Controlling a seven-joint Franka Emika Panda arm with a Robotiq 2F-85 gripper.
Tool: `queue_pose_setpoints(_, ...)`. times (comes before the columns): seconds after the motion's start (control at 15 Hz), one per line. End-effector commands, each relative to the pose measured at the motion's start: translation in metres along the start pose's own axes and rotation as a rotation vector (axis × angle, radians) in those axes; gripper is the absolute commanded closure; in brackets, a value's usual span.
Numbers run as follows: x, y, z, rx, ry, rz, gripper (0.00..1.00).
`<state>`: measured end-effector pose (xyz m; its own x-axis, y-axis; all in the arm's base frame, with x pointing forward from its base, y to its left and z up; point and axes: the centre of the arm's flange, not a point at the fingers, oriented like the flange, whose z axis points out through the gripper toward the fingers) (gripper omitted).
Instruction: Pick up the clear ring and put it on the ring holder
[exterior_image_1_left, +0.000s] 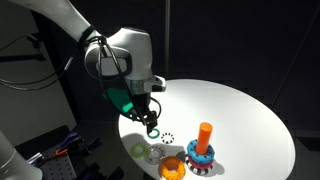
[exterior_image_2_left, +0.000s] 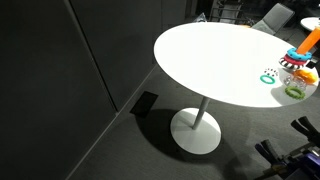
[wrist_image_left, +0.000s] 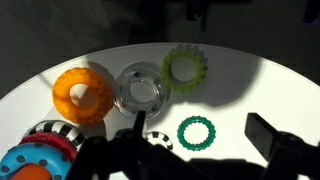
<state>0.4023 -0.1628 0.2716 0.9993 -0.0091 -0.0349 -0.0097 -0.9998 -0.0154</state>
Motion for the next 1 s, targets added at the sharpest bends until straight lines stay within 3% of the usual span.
queue_pose_setpoints(0.0,0.001,0.009,0.025,-0.009,0.017,0.035,0.0)
queue_pose_setpoints(0.47,0.004,0.021,0.071,0.004,-0.008,0.084,0.0)
queue_pose_setpoints(0.93,0.014,0.035,0.093,0.019,-0.02,0.109,0.0)
